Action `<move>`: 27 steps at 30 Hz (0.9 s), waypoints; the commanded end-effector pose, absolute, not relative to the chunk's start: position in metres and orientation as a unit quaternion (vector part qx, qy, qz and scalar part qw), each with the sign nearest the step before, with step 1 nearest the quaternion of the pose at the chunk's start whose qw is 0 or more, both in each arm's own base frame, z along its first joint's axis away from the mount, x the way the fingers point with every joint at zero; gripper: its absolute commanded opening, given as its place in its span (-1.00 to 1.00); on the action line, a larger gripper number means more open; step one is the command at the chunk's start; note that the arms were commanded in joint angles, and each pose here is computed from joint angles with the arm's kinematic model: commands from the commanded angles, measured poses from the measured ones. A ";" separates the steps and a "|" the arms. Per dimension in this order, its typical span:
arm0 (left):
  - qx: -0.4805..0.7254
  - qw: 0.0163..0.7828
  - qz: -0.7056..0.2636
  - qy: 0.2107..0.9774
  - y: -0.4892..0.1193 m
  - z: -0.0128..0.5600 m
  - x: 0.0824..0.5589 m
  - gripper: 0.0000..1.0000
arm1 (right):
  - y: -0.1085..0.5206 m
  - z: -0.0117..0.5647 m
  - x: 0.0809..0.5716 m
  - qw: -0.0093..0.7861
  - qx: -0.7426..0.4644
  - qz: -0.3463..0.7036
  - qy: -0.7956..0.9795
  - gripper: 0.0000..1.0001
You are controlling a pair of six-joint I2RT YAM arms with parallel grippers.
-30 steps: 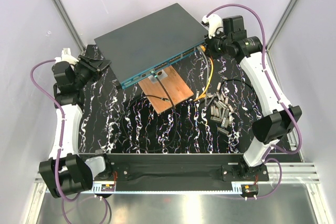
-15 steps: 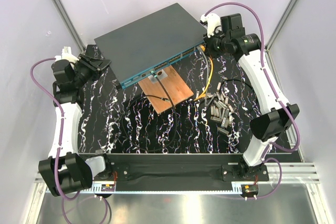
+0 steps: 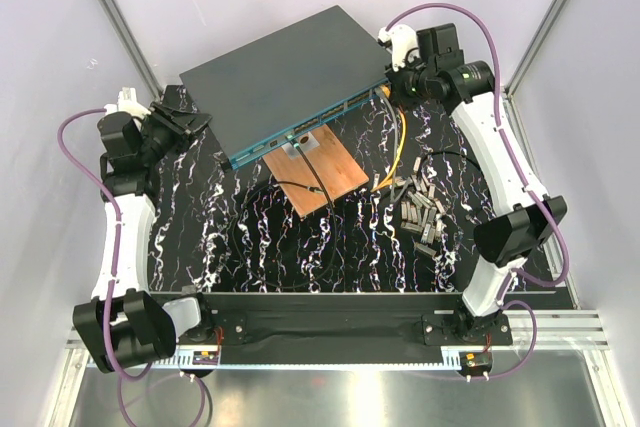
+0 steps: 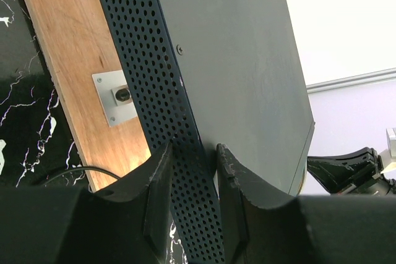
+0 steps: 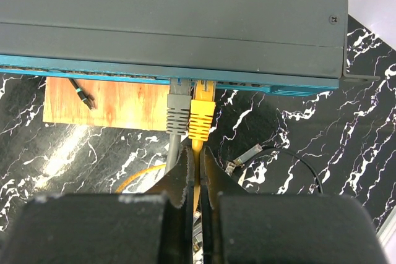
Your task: Insert the plug into the switch port
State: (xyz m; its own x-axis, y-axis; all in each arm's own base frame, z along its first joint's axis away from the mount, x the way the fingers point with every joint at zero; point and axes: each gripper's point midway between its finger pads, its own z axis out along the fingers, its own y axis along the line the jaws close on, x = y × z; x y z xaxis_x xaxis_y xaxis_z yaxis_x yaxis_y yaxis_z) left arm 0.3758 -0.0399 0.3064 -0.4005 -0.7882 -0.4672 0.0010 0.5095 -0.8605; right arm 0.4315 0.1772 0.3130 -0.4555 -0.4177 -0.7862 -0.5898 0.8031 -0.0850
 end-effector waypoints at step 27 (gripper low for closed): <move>-0.172 0.440 -0.461 0.752 -0.096 0.299 0.386 -1.00 | 0.233 0.377 0.478 0.550 -0.331 0.126 0.756 -1.00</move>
State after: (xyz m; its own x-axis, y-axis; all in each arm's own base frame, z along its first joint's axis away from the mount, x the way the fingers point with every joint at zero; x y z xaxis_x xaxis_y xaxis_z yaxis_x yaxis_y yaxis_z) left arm 0.3770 -0.0402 0.3058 -0.4124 -0.7728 -0.4824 -0.0006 0.5297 -0.8482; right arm 0.4344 0.1790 0.3134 -0.4818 -0.4441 -0.7554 -0.5945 0.7990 -0.0905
